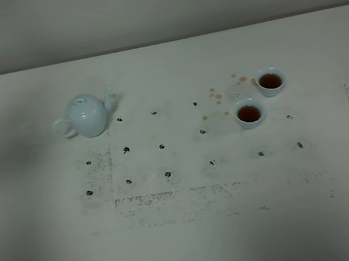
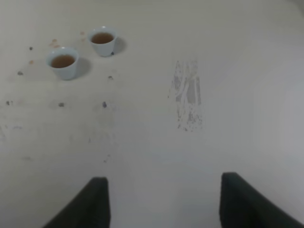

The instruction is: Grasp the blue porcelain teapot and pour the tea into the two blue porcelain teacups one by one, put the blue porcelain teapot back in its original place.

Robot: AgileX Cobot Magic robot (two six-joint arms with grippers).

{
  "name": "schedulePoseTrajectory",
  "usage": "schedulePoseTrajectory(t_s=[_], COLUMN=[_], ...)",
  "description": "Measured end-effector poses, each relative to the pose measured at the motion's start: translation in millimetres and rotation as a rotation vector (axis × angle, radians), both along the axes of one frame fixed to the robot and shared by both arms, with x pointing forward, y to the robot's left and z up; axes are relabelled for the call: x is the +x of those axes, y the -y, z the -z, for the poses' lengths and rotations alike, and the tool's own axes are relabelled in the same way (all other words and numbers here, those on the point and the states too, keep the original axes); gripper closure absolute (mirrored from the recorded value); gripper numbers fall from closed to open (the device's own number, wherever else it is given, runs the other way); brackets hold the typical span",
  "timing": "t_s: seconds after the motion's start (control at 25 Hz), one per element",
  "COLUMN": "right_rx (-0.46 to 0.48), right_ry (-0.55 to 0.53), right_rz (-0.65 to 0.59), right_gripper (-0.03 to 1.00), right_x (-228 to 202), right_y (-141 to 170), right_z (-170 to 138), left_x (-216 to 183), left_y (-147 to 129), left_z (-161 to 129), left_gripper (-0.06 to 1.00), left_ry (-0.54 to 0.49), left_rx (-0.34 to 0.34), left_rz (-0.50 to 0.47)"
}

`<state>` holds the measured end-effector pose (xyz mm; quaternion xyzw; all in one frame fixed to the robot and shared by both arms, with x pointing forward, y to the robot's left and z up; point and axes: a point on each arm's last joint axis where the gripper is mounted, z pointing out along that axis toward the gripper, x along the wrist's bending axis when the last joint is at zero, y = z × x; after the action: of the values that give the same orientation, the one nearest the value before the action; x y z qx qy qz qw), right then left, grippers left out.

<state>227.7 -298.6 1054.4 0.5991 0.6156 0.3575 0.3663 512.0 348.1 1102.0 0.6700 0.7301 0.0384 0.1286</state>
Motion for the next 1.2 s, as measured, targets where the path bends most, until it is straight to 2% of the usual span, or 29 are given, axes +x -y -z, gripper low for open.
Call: schedulePoseTrajectory(t_s=[0.16,0.36,0.56,0.88,1.08,1.2], right_rx=[0.0,0.0,0.0,0.0,0.0,0.0], right_ry=[0.0,0.0,0.0,0.0,0.0,0.0], right_rz=[0.0,0.0,0.0,0.0,0.0,0.0], right_gripper=[0.48,0.48,0.48,0.48,0.48,0.48], right_x=[0,0,0,0,0,0], right_y=[0,0,0,0,0,0], right_z=[0,0,0,0,0,0], left_x=[-52,-111,-157,-212,-241,-260], left_y=[12,18,25,37,44,49], left_z=[12,37,60,83,73,70], left_gripper=[0.87,0.87,0.87,0.87,0.87,0.87], left_ry=[-0.012,-0.054,-0.003,0.179,0.41,0.559], left_rx=[0.0,0.045,0.082,0.111,0.138,0.134], left_rz=[-0.029,-0.123,-0.174,-0.187,-0.182,-0.119])
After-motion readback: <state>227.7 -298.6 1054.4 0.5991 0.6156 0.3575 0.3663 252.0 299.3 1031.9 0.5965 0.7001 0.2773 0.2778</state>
